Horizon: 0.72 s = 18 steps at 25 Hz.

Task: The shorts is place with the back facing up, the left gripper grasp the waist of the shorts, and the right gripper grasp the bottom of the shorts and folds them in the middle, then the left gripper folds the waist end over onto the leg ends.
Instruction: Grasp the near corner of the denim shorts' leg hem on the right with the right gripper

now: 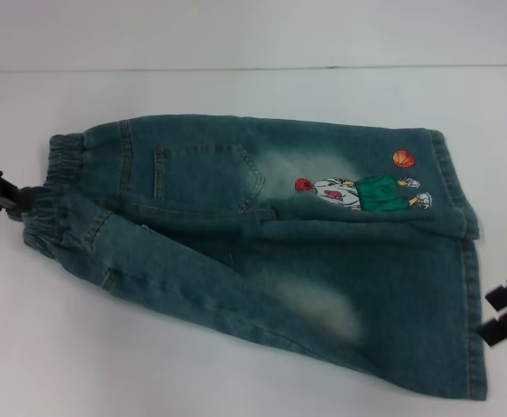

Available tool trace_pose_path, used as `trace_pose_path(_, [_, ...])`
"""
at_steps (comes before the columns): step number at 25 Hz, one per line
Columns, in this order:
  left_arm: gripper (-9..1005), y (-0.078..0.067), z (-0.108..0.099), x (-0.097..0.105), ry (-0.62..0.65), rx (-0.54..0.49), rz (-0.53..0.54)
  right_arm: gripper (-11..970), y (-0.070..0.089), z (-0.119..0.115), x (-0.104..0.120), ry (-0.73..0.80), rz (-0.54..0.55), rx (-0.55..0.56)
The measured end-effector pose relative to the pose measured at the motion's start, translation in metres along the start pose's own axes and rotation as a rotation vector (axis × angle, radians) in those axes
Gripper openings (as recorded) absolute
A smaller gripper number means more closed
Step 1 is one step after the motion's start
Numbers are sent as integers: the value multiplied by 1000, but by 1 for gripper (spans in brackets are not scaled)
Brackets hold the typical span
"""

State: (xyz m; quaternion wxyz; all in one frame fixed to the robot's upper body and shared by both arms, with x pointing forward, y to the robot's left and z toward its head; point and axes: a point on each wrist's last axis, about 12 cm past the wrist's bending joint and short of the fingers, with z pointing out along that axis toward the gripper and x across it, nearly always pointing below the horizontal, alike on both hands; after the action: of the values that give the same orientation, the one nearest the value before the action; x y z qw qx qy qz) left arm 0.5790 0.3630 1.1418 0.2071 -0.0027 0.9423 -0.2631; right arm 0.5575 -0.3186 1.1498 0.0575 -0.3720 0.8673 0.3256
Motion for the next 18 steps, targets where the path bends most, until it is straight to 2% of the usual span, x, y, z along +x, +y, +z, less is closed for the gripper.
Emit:
trace_pose_path(5, [52, -2, 0, -3, -7, -1, 6, 882, 0, 5, 10, 45, -6, -19])
trace_pose_path(11, [54, -5, 1, -6, -10, -2, 16, 882, -4, 10, 28, 71, 75, -56])
trace_pose_path(18, [57, -8, 2, -9, -12, 0, 27, 881, -7, 12, 36, 70, 151, -44])
